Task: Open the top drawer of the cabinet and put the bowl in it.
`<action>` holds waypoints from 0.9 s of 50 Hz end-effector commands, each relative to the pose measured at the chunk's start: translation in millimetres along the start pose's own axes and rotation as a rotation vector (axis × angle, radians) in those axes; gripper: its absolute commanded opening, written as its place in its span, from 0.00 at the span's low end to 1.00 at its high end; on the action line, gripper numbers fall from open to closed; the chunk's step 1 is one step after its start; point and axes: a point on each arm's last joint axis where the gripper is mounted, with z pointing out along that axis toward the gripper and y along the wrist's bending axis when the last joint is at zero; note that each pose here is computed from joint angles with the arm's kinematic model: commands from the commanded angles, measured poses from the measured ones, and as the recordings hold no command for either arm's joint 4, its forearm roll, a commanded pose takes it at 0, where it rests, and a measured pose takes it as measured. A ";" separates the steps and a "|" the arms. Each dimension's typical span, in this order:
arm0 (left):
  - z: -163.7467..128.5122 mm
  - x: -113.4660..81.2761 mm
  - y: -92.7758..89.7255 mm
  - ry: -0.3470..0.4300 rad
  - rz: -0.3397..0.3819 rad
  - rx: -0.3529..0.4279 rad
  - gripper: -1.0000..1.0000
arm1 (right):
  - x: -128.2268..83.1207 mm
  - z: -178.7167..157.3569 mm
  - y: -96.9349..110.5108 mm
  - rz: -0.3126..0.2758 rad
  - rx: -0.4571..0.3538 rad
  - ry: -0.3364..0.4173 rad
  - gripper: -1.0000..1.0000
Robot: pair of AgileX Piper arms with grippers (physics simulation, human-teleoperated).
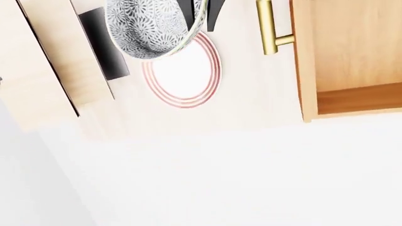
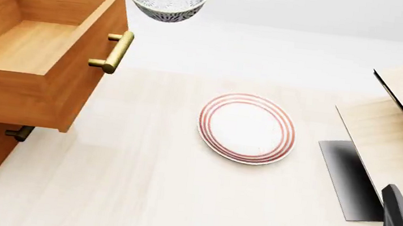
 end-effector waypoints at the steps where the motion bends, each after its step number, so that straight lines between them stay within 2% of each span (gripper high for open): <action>1: -11.7 -12.7 14.9 -0.035 -0.019 -0.039 0.00 | 0.1 -0.2 0.0 -0.001 0.000 -0.001 1.00; 11: -14.8 -14.5 31.1 -0.044 -0.044 -0.083 0.00 | 0.2 -0.2 0.0 0.000 0.000 -0.001 1.00; 26: -27.7 -6.5 58.3 -0.073 -0.122 -0.149 0.00 | 0.2 -0.2 0.0 0.000 0.000 -0.001 1.00; 45: -45.2 8.8 82.8 -0.116 -0.213 -0.208 0.00 | 0.1 -0.2 0.0 0.000 0.000 -0.001 1.00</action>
